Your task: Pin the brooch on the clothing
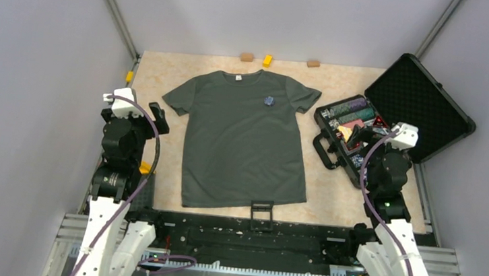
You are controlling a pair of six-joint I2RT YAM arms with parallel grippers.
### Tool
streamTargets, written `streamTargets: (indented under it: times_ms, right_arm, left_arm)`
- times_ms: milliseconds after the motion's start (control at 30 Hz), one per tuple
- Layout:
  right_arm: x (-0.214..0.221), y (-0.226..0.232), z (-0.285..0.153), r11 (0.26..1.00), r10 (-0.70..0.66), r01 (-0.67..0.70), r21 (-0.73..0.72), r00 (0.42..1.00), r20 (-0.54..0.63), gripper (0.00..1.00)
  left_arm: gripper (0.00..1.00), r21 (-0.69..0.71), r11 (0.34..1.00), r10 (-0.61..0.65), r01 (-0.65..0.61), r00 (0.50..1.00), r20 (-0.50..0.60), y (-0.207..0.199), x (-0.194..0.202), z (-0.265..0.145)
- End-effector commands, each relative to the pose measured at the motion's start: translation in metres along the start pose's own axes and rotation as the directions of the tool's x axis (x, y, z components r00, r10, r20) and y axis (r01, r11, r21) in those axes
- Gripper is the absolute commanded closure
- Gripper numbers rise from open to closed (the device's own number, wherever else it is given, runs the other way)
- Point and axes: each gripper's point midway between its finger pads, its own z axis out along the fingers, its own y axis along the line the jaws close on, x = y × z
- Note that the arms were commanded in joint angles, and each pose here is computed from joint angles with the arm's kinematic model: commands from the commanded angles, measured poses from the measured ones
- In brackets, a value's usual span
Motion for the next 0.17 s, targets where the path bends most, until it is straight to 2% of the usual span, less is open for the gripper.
streamTargets:
  times_ms: [0, 133]
  right_arm:
    - [-0.0281, 0.0033, 0.0030, 1.000, 0.020, -0.020, 0.002, 0.997, 0.072, 0.02]
    - [-0.0301, 0.0024, 0.0030, 1.000, 0.017, -0.018, 0.008, 0.997, 0.075, 0.02]
  left_arm:
    - [0.02, -0.005, 1.000, 0.006, -0.006, 0.999, 0.040, 0.0002, -0.0143, -0.0005]
    - [0.02, 0.011, 1.000, 0.008, -0.008, 1.000, 0.030, -0.0027, -0.0120, 0.0006]
